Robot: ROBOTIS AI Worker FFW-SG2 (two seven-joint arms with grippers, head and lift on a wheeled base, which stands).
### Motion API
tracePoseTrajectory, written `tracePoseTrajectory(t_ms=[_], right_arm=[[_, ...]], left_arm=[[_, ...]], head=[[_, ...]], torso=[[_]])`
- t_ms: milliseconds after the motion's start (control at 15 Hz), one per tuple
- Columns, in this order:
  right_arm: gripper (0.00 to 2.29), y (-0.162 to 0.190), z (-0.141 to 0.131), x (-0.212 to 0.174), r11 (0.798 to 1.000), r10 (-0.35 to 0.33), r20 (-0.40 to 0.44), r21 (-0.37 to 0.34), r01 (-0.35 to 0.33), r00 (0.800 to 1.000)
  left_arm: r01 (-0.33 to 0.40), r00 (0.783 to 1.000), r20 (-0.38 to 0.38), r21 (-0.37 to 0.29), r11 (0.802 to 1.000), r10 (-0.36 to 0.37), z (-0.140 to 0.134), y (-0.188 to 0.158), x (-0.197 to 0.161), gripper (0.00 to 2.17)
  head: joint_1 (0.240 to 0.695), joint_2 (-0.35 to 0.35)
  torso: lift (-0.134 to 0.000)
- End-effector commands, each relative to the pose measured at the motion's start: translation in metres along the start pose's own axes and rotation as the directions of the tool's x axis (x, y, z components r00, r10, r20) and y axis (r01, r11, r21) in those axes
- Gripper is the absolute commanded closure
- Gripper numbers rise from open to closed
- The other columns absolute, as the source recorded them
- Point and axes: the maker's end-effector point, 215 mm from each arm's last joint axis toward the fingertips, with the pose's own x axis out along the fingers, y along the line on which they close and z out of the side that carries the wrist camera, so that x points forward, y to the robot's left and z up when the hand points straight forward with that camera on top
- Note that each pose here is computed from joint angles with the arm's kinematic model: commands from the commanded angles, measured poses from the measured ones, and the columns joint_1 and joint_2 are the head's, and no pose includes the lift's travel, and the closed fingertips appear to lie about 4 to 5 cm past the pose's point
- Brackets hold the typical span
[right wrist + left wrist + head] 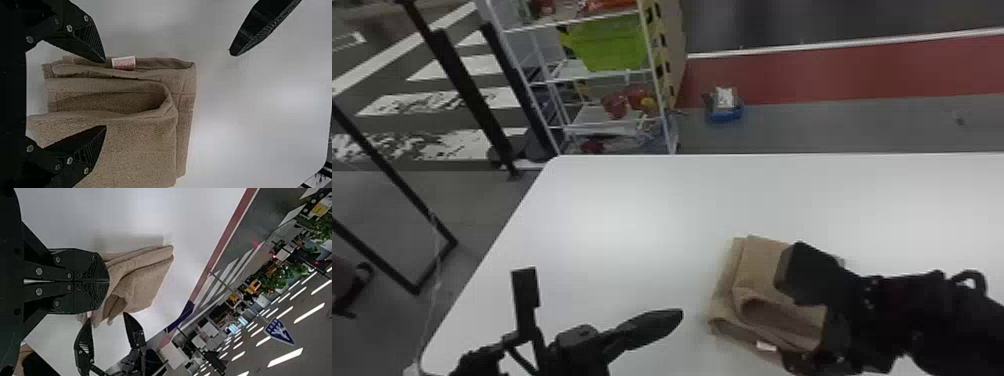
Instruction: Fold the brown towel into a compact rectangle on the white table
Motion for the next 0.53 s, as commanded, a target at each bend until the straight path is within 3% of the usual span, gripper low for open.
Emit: tracePoseTrajectory(t_ms=[0,333,467], right_arm=[[0.35,0.001,-0.001,0.002,1.0,0.009,-0.003,0.007,-0.009,1.0],[0.41,0.012,0.006,0.01,0.999,0.035,0.003,0.013,-0.036,0.999],[0.59,0.011,0.005,0.012,0.999,0.038,-0.004,0.025,-0.038,0.999]], left_arm=[[0.004,1.0,0.002,0.003,1.0,-0.004,0.001,-0.002,0.0,1.36],[0.01,1.0,0.001,-0.001,1.0,-0.01,-0.001,-0.003,-0.002,1.36],[0.013,1.0,0.001,-0.002,1.0,-0.013,-0.001,-0.004,-0.003,1.36]], head=[[0.695,0.254],[0.695,0.258],[0.695,0.269]], torso=[[-0.123],[-0.123],[-0.123]])
